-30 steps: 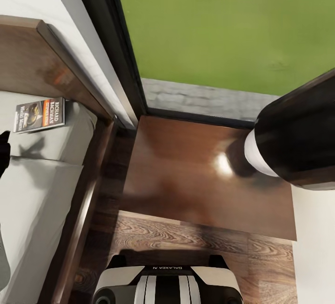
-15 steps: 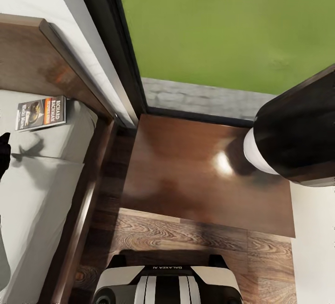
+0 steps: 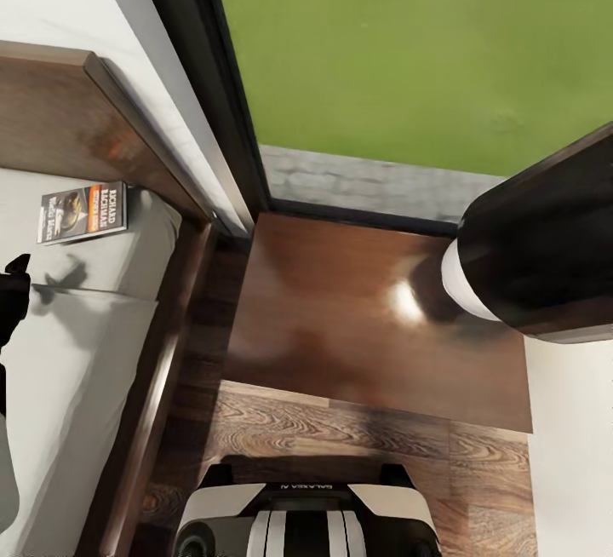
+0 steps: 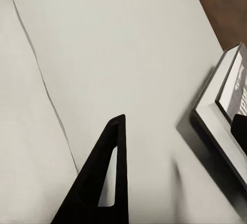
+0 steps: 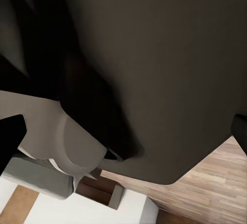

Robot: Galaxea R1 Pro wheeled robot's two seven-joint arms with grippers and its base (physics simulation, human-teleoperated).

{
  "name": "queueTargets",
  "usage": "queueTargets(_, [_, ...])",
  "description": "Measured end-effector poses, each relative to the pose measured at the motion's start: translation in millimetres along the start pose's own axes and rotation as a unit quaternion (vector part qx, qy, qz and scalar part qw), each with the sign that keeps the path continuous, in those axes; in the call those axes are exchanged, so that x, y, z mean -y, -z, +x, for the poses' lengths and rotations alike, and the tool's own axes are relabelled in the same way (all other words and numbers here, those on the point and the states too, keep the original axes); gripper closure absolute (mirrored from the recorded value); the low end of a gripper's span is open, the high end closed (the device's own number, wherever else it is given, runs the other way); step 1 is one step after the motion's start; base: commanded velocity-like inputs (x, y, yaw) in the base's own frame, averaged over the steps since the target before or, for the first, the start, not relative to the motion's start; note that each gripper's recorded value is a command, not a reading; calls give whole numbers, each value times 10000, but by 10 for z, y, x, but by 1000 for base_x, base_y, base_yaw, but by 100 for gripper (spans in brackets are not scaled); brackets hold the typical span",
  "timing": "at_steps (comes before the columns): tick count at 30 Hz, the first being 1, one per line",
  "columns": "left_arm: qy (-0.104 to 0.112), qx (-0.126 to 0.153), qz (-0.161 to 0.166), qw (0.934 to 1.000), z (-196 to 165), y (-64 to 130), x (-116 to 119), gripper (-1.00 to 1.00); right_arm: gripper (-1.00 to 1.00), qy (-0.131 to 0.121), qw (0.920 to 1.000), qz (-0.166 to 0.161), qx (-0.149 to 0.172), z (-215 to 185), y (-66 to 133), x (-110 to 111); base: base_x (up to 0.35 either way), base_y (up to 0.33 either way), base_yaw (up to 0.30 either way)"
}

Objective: In the bedroom, move the book from the bed onto either nightstand, and place the two sandals side by side next to the bed.

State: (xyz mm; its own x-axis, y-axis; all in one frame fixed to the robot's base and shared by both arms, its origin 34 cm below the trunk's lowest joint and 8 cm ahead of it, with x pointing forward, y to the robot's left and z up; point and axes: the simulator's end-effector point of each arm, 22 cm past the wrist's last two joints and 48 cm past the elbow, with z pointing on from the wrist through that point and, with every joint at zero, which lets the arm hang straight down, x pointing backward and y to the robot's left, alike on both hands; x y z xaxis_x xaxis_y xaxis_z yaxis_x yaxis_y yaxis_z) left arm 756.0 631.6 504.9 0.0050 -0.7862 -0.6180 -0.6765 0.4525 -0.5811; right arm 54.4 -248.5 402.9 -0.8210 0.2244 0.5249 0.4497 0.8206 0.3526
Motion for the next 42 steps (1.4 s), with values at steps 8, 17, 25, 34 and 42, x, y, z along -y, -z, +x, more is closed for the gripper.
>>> queueTargets(8, [-9, 4, -3, 10000, 1, 1, 0, -100, -100, 0, 10000, 0, -2, 1, 0, 1, 0, 0, 0])
queueTargets(17, [4, -8, -50, 10000, 27, 27, 1, -100, -100, -2, 10000, -8, -4, 27, 43, -26, 0, 0, 0])
queueTargets(25, [-8, -21, -43, 10000, -52, 91, 104, -100, -100, -5, 10000, -7, -2, 93, 160, -79, 0, 0, 0])
queueTargets(34, [-10, -32, -42, 10000, -135, 167, 203, -100, -100, -6, 10000, -5, -3, 169, 286, -138, 0, 0, 0])
queueTargets(42, [-150, -225, 21, 9996, -42, 211, 363, -100, -100, -7, 10000, -5, -4, 237, 394, -188, 0, 0, 0])
